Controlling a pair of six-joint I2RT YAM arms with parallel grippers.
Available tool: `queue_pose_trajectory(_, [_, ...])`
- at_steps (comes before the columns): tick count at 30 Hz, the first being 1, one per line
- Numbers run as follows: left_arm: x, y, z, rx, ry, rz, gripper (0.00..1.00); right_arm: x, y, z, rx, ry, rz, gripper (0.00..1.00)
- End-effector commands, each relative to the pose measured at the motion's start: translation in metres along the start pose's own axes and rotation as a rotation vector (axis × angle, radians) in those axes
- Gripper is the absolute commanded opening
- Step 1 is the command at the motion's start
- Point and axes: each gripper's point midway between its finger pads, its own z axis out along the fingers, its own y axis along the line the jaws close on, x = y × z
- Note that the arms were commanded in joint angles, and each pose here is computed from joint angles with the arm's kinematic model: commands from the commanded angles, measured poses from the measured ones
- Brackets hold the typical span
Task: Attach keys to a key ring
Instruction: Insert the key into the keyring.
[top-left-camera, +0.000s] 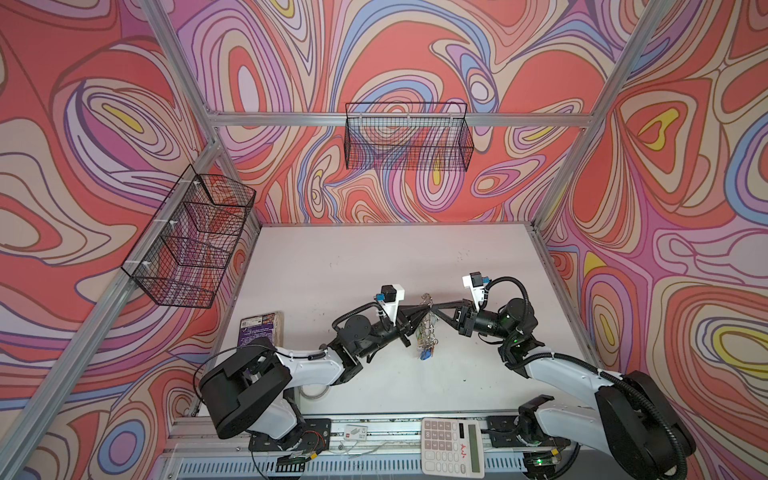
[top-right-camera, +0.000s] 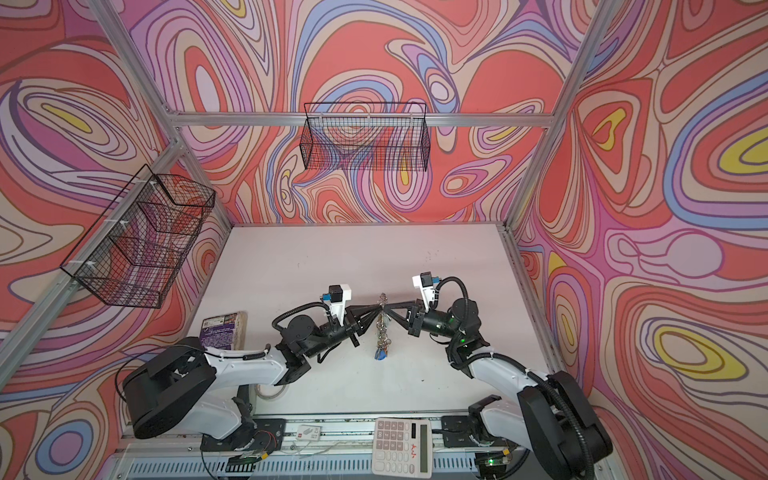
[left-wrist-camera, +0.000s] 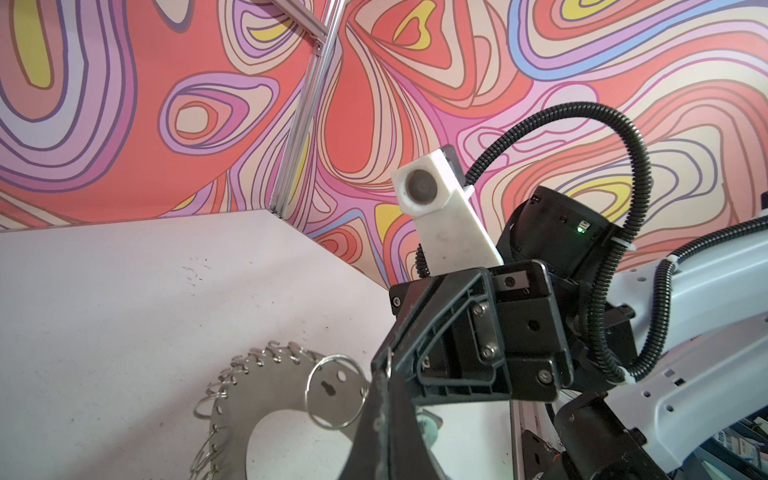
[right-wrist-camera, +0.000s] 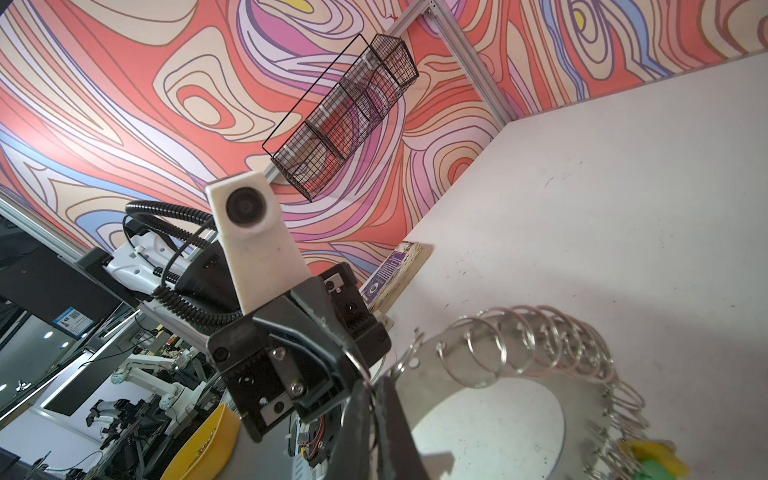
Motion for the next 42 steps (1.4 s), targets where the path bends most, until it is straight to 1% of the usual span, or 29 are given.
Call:
queue_pose_trajectory(1, [-0.01,-0.008,0.005,0.04,-0.043,0.008,0.0,0.002,0.017,0.001,-0.056,0.013,-0.042,0.0])
queue_pose_trajectory(6, [0.006,-0.001,-0.001,0.016,0.024,0.012,0.0,-0.002,0.005,-0.003,0.056,-0.002,-0.097,0.0])
queue_pose_trajectory(10, [0.021,0.009,-0.008,-0.017,0.1,0.014,0.05,-0.007,-0.002,-0.008,0.144,-0.009,-0.173,0.0])
queue_pose_trajectory(15, [0.036,0.013,-0.013,-0.019,0.167,0.012,0.1,-0.007,-0.002,-0.011,0.149,-0.035,-0.217,0.0])
queue_pose_trajectory(22, [0.043,0.017,-0.015,-0.032,0.209,0.016,0.16,-0.005,0.001,-0.013,0.138,-0.067,-0.25,0.0])
queue_pose_trajectory(25, [0.044,0.018,-0.017,-0.04,0.219,0.018,0.18,-0.001,0.001,-0.013,0.141,-0.059,-0.256,0.0])
queue_pose_trajectory(30, [0.037,0.021,-0.023,-0.067,0.242,0.047,0.23,0.001,0.003,-0.014,0.147,-0.059,-0.29,0.0])
queue_pose_trajectory(32, [0.033,0.02,-0.027,-0.077,0.276,0.09,0.26,0.001,0.004,-0.013,0.147,-0.058,-0.307,0.0])
queue_pose_trajectory(34, [0.03,0.02,-0.031,-0.099,0.34,0.158,0.28,0.002,0.003,-0.012,0.158,-0.052,-0.326,0.0])
queue_pose_trajectory(35, [0.023,0.017,-0.032,-0.098,0.366,0.207,0.29,0.002,0.002,-0.012,0.161,-0.053,-0.337,0.0])
queue_pose_trajectory(36, [0.024,0.016,-0.037,-0.093,0.413,0.26,0.29,0.003,0.002,-0.012,0.162,-0.052,-0.346,0.0])
queue_pose_trajectory(37, [0.022,0.012,-0.041,-0.077,0.447,0.315,0.29,0.003,0.003,-0.012,0.163,-0.053,-0.356,0.0])
queue_pose_trajectory(38, [0.02,0.007,-0.046,-0.059,0.486,0.371,0.32,0.004,0.003,-0.012,0.164,-0.055,-0.369,0.0])
queue_pose_trajectory(42, [0.023,-0.01,-0.07,0.071,0.645,0.612,0.35,0.009,0.003,-0.011,0.165,-0.048,-0.4,0.0])
